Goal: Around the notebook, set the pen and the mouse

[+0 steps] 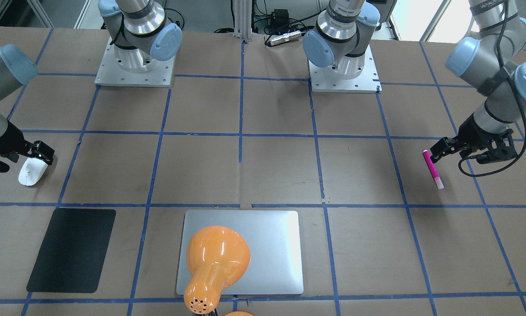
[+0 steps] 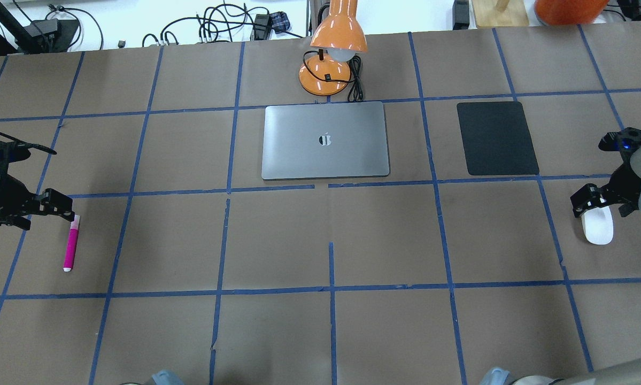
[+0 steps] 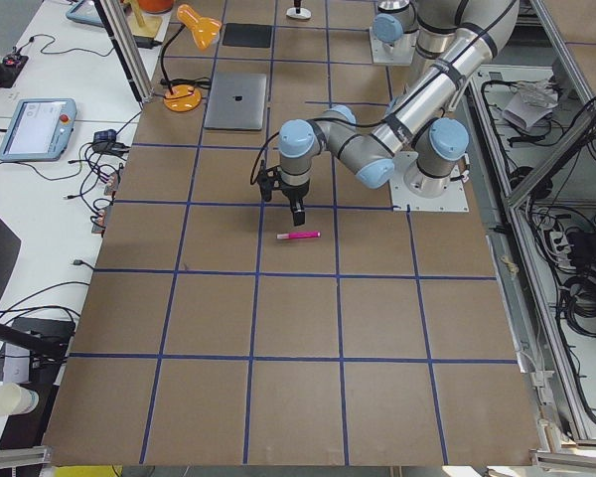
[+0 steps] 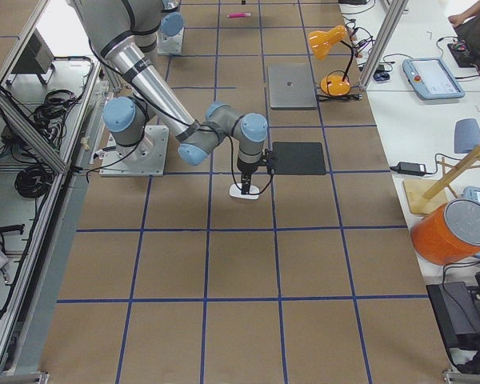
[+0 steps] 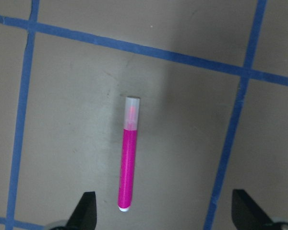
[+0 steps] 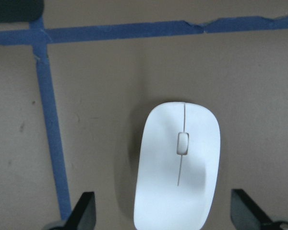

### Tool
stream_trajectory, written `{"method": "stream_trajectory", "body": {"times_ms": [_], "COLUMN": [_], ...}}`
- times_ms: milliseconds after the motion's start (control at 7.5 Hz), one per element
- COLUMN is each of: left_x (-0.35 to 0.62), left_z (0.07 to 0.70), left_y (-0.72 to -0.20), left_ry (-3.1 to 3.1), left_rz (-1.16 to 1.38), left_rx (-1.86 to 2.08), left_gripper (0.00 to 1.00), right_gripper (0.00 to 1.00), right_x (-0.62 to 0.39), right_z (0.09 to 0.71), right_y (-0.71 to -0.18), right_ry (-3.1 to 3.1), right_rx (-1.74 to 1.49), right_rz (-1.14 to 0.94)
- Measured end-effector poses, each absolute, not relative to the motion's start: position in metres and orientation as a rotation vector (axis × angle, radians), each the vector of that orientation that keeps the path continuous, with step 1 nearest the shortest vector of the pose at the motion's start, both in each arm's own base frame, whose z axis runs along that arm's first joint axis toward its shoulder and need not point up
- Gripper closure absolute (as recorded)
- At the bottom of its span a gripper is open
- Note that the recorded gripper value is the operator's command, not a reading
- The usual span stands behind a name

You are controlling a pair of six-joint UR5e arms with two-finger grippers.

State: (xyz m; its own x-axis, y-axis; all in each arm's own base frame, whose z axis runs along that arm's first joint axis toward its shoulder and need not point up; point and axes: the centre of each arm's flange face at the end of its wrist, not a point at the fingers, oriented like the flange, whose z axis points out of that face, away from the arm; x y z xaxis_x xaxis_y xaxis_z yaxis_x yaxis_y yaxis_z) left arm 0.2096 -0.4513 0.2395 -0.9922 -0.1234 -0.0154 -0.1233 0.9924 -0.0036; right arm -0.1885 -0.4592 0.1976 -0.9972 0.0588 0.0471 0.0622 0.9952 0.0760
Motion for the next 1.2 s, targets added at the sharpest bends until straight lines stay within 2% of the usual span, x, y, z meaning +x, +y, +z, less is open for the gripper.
{"method": "stream_trajectory", "body": {"times_ms": [267,400,533,667,800,933,1067,1200], "left_x": [0.227,0.229,0.228,0.227,0.226,0.227,0.227,0.227], "left_z": [0.205,0.193,0.184,0.179,0.175,0.173,0.171,0.169], "left_y": [-0.449,-0.446,-0.443,-0.44,-0.439,-0.439,-0.439,-0.439], "left_ry": [3.141,3.158,3.172,3.18,3.184,3.185,3.185,3.186], "left_rz": [0.027,0.049,0.068,0.082,0.093,0.101,0.108,0.113], "left_rx": [-0.123,-0.125,-0.129,-0.131,-0.132,-0.132,-0.133,-0.132], "left_gripper": [0.08,0.18,0.21,0.24,0.61,0.93,1.0,1.0], "right_gripper": [0.0,0.0,0.08,0.28,0.49,0.64,0.74,0.78], "right_x": [-0.196,-0.197,-0.197,-0.198,-0.198,-0.198,-0.198,-0.199], "right_z": [0.182,0.177,0.174,0.173,0.172,0.171,0.171,0.173], "right_y": [-0.46,-0.46,-0.46,-0.459,-0.459,-0.459,-0.459,-0.459], "right_ry": [-3.1,-3.103,-3.106,-3.107,-3.107,-3.108,-3.108,-3.107], "right_rx": [-0.068,-0.044,-0.02,-0.006,0.0,-0.001,-0.003,-0.005], "right_rz": [-0.133,-0.143,-0.149,-0.152,-0.156,-0.16,-0.162,-0.161]}}
